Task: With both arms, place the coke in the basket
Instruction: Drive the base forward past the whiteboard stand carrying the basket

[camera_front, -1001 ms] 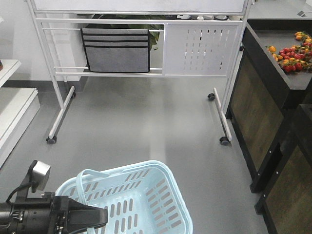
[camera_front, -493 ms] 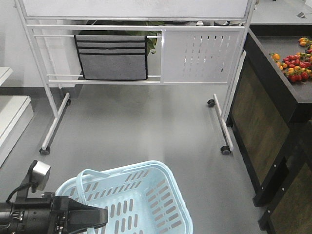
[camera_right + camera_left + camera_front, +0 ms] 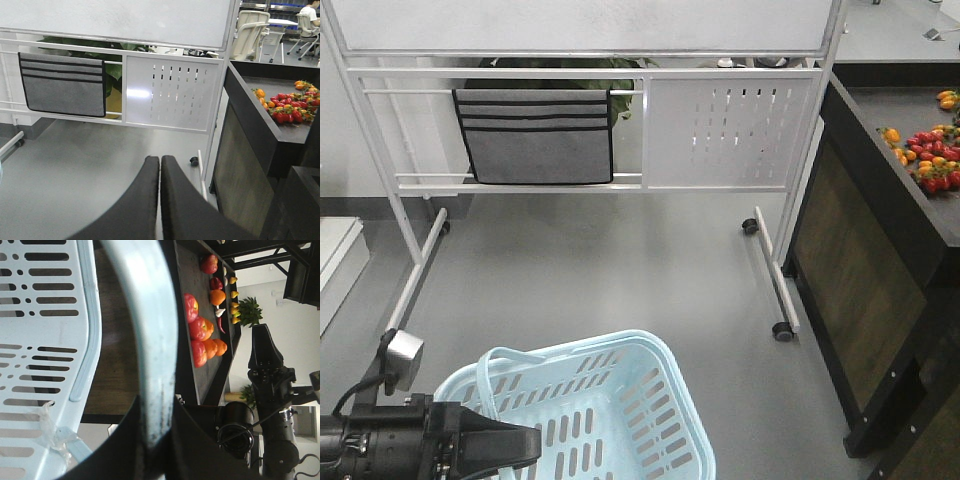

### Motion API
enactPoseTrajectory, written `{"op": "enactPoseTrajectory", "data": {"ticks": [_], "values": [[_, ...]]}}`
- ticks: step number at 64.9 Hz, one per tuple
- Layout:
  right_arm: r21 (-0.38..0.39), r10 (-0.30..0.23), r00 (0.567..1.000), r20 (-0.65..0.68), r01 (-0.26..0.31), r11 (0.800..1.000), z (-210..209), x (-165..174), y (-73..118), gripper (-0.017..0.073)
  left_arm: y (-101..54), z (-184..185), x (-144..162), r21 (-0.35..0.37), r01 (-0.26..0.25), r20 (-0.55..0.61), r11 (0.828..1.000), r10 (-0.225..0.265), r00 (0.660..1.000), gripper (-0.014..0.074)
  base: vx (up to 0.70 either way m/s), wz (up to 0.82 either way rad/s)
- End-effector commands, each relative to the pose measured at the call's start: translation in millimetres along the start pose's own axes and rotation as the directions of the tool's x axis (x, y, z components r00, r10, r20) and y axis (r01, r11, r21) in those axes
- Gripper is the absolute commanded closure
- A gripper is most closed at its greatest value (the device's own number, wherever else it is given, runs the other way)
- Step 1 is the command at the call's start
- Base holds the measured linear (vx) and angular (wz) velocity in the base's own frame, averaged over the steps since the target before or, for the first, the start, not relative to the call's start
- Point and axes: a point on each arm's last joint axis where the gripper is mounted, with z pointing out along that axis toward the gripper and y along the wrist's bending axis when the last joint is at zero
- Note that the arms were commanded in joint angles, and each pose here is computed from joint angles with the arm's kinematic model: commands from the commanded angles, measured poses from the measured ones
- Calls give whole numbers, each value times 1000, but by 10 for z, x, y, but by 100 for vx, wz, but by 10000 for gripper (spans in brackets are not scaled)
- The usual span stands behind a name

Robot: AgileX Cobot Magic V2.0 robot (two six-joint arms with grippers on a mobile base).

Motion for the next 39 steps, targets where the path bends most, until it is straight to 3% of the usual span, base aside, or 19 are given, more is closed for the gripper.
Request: {"op": "enactPoseTrajectory", "data": {"ticks": [1,39], "values": [[9,-7,997,79,7,1000,-7,-50,-6,561,-181,-21,-61,132,-14,56,991,7,998,600,20,0],[9,-7,997,77,7,1000,-7,-48,-6,561,-181,-21,-61,132,-14,56,991,7,998,600,20,3]]}}
